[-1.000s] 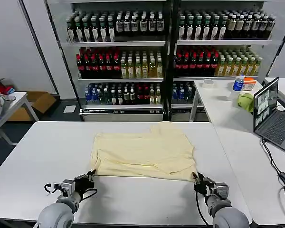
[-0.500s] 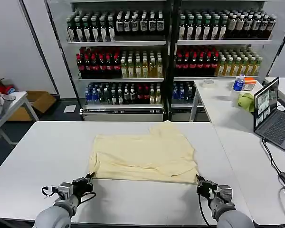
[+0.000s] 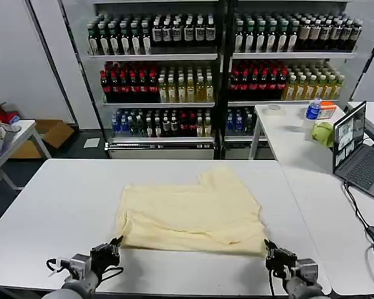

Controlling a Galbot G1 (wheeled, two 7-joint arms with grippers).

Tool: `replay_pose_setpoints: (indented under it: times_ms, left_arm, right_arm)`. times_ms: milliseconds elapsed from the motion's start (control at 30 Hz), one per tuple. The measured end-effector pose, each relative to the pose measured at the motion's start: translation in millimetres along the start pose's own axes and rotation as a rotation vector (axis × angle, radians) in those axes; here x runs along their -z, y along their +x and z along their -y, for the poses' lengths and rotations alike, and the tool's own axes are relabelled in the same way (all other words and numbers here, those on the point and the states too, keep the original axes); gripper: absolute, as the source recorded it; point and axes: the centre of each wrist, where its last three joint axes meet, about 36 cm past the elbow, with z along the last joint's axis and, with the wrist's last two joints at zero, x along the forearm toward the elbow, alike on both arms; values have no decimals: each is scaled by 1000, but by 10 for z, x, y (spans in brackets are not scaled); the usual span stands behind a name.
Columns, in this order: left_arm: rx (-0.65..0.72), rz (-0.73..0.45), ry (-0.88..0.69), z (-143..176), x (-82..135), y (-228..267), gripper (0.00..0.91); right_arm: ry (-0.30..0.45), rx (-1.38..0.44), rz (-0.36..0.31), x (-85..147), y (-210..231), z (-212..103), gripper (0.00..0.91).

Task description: Fold and organize the clothes.

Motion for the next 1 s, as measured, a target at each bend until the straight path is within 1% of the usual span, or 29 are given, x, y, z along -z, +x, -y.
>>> replay_pose_setpoints:
  times_ms: [167, 200, 233, 433, 467, 500, 533, 567, 733, 1000]
  left_arm:
    - [0, -19, -21, 18, -53, 166, 20]
    - [-1, -26, -25, 22, -68, 202, 30]
    - [-2, -31, -28, 21, -80, 229, 20]
    - [0, -66, -45, 6, -153, 370, 30]
    - [0, -71, -46, 6, -164, 392, 50]
    - [1, -75, -47, 4, -171, 412, 161]
    - [1, -79, -47, 5, -175, 433, 494]
    - [1, -84, -48, 7, -178, 453, 907]
    - [3, -80, -48, 8, -122, 516, 907]
    - [14, -37, -49, -61, 77, 558, 907]
  right_arm:
    - [23, -1, -21, -59, 236, -51, 0]
    - [29, -2, -26, -69, 282, -59, 0]
    - [33, -4, -32, -82, 315, -64, 0]
    - [60, -3, -61, -141, 459, -92, 0]
    - [65, -2, -65, -150, 478, -98, 131]
    - [69, -1, -67, -155, 492, -103, 544]
    - [74, 0, -68, -155, 506, -109, 907]
    - [80, 0, -66, -151, 521, -114, 907]
    - [101, -11, -40, -71, 581, -104, 907]
    - [107, -24, 40, 134, 586, -46, 907]
